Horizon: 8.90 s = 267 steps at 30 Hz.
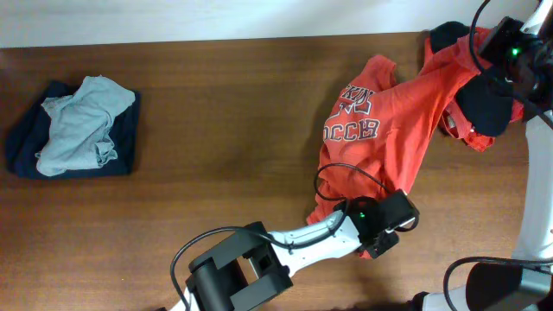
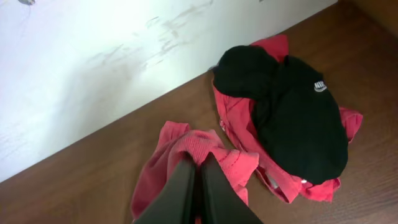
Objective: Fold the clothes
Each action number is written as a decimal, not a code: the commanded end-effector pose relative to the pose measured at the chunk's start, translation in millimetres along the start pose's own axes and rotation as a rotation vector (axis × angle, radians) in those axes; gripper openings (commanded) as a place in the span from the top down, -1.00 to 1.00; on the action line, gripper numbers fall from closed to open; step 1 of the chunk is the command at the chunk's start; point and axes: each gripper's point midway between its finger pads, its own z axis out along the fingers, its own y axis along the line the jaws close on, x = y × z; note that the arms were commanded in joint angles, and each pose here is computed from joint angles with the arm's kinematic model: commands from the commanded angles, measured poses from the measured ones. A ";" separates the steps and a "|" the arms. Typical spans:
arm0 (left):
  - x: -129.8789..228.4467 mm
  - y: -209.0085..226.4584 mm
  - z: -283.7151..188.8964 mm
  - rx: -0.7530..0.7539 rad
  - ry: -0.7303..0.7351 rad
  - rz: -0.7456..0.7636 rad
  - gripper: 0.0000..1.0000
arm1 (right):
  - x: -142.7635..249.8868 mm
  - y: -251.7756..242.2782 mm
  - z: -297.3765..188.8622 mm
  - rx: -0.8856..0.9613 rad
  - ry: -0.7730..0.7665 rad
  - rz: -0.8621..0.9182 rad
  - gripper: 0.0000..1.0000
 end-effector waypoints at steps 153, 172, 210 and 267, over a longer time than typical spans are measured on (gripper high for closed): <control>71.5 443.9 -487.6 -1.084 -0.608 -0.775 0.99 | 1.9 84.7 -79.5 -0.135 0.182 -0.307 0.92; 107.0 218.5 -677.7 -1.078 -1.094 -0.604 0.99 | 3.9 56.0 -367.1 -0.214 -0.294 -0.262 0.92; 102.6 412.8 -455.8 -1.076 -0.365 -0.816 0.99 | 25.8 55.9 -117.4 -0.026 0.265 -0.324 0.92; 133.0 356.6 -426.6 -0.739 -0.176 -1.131 -0.98 | 57.7 66.7 -77.8 -0.066 0.447 -0.165 -0.97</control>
